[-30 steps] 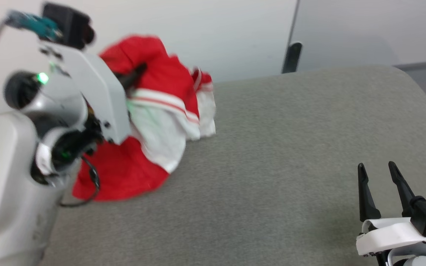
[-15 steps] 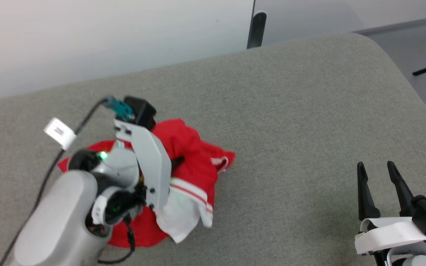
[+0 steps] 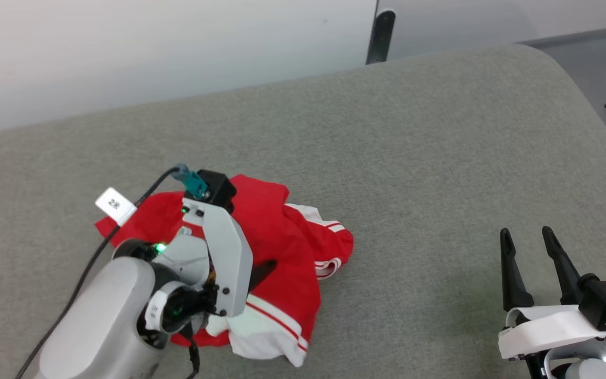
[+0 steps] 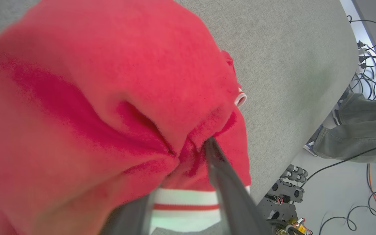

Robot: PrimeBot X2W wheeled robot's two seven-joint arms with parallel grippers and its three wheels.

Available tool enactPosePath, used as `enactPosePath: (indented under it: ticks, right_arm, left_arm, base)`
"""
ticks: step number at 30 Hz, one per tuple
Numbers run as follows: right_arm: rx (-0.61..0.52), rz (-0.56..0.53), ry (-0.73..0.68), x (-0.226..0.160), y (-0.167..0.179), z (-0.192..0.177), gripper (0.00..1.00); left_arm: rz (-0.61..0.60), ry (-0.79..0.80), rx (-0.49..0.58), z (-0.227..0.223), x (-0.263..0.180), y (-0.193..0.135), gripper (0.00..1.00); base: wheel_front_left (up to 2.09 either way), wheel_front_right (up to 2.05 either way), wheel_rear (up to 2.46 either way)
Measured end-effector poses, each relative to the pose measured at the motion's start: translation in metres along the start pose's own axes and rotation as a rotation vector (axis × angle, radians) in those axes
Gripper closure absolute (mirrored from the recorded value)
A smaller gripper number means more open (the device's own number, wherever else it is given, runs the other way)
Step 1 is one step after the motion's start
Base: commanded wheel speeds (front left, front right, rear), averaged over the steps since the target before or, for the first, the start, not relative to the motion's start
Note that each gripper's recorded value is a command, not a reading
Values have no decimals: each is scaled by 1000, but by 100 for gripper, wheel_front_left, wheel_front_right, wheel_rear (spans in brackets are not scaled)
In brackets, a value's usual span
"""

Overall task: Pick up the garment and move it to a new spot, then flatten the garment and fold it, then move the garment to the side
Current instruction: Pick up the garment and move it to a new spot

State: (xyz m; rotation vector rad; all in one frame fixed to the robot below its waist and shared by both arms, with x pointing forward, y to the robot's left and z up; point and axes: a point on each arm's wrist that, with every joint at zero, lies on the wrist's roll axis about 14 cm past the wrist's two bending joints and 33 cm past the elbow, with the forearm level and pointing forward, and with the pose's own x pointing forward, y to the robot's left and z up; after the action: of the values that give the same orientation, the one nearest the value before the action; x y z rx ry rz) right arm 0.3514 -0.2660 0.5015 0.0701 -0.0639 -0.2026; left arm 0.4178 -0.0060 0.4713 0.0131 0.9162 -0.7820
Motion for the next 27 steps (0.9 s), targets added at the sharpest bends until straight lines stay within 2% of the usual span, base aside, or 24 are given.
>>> enactPosePath:
  ticks: [11,16,21,27]
  right_arm:
    - [-8,80,-20,2,25,5,0]
    - [-8,126,-29,1,40,7,0]
    - [0,180,-38,2,59,9,0]
    - [-2,240,-50,4,79,12,0]
  left_arm:
    - [63,-192,36,30,-48,5,0]
    - [101,-298,49,31,-76,9,0]
    - [124,-499,92,41,-113,9,0]
    - [206,-721,87,35,-153,24,0]
  base:
    - [0,0,0]
    - [0,0,0]
    - [0,0,0]
    - [0,0,0]
